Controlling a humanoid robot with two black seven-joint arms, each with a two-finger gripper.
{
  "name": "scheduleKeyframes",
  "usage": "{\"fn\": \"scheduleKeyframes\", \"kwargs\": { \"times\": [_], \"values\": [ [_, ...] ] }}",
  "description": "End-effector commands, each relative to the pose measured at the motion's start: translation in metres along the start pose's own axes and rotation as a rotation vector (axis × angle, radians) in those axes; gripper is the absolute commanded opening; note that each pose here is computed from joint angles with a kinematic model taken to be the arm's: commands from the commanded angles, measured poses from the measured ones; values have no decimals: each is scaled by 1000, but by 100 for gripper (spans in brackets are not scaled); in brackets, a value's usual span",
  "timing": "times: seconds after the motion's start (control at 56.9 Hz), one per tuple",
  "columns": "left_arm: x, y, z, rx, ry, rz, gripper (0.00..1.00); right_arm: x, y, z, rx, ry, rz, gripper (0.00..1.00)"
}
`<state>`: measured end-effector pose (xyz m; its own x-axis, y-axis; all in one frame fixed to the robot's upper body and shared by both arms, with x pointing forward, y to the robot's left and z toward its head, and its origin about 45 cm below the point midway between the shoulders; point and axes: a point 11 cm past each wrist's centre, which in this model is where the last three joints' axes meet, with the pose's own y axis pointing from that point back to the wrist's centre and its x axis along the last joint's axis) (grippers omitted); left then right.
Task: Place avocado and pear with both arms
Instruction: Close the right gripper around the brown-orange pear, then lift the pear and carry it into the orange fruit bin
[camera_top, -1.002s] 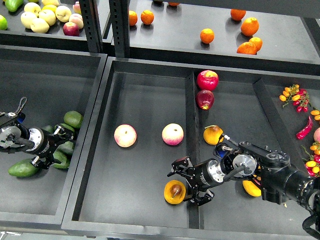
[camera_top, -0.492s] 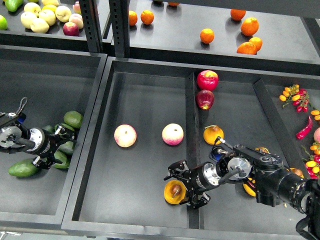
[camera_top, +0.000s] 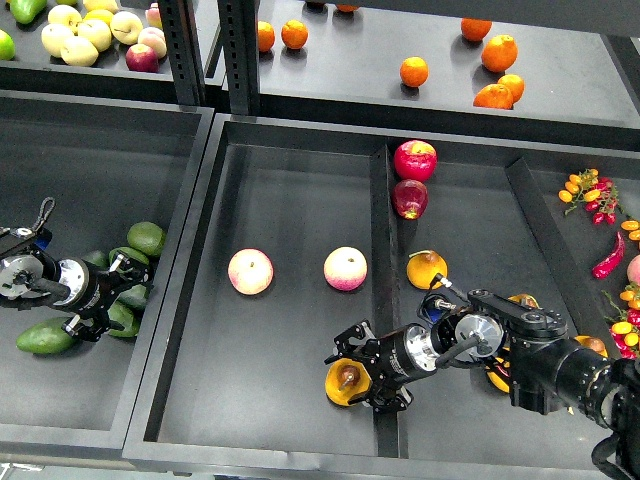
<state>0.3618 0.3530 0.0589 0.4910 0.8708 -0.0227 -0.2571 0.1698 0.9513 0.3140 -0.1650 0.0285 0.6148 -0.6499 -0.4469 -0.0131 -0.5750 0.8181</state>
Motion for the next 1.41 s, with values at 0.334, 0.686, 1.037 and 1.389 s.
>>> {"fn": "scheduleKeyframes", "kwargs": {
  "times": [0.334,0.686,1.037,1.389],
  "values": [
    [-4,-3,1,0,-3,-8,88,17,3,13,17,-81,34,35],
    [-7,-5,1,-2,3,-13,89,21,7,7,59,-118,36,22],
    [-8,-6,0,-2,8,-16,89,21,26,-33,148,-123,26,20],
    [-7,-5,0,-2,6,-15,89,59,104,-52,250,-135,97,20]
  ]
}}
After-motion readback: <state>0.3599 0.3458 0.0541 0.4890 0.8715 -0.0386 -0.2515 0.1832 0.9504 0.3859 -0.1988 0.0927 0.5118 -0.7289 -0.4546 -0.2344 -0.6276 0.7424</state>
